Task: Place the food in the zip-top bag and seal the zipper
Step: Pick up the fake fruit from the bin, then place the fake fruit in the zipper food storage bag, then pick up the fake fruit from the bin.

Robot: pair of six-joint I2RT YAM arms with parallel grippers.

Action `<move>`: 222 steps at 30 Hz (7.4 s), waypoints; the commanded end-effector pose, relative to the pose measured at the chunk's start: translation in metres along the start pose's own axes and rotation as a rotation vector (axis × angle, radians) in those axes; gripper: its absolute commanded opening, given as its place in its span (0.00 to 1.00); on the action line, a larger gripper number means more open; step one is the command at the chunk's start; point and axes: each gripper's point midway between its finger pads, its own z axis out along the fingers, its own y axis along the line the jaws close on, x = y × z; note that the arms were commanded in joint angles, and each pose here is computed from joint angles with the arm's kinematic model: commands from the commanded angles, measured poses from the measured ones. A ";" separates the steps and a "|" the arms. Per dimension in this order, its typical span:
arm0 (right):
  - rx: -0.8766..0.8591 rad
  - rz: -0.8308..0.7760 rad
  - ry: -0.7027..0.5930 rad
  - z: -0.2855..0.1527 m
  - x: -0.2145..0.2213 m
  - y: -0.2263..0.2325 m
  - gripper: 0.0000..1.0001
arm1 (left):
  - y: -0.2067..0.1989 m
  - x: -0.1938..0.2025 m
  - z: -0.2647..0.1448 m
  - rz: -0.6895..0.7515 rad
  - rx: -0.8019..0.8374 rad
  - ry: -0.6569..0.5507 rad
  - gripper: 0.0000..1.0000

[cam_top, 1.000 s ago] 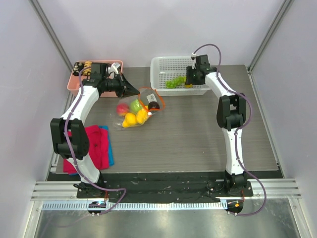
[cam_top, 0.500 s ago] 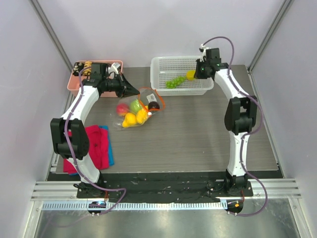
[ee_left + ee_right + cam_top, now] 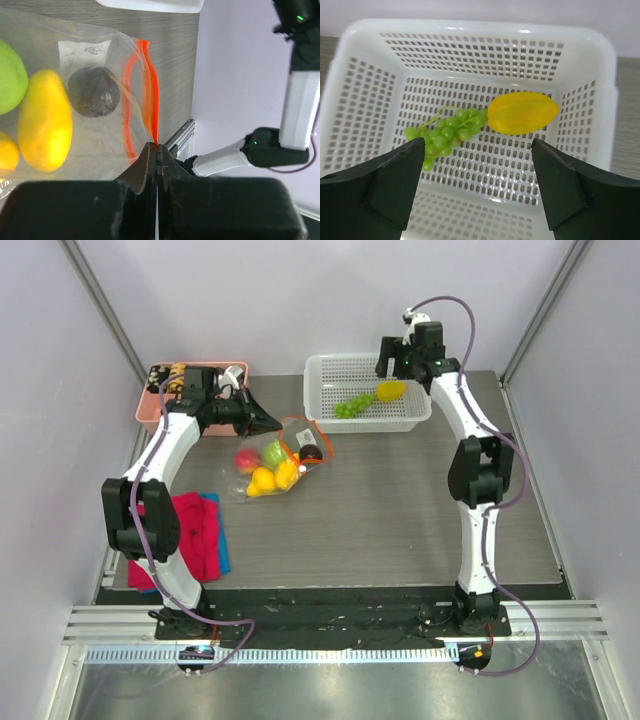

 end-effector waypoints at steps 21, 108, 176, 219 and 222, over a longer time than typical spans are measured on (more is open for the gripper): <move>0.257 0.318 -0.159 0.105 0.046 -0.048 0.98 | 0.008 -0.004 0.003 0.020 0.006 -0.003 0.00; 0.147 0.589 -0.278 0.122 0.037 -0.041 0.73 | 0.035 -0.022 0.008 -0.023 -0.028 0.001 0.00; -0.458 0.813 0.427 -0.089 0.130 0.244 0.84 | 0.003 -0.026 -0.007 -0.011 0.039 -0.025 0.00; 0.030 0.089 0.167 0.108 0.122 0.024 0.90 | 0.022 -0.027 0.001 -0.023 -0.004 -0.027 0.00; 0.035 0.064 0.171 0.113 0.127 0.020 0.82 | 0.022 -0.027 0.001 -0.022 -0.006 -0.029 0.00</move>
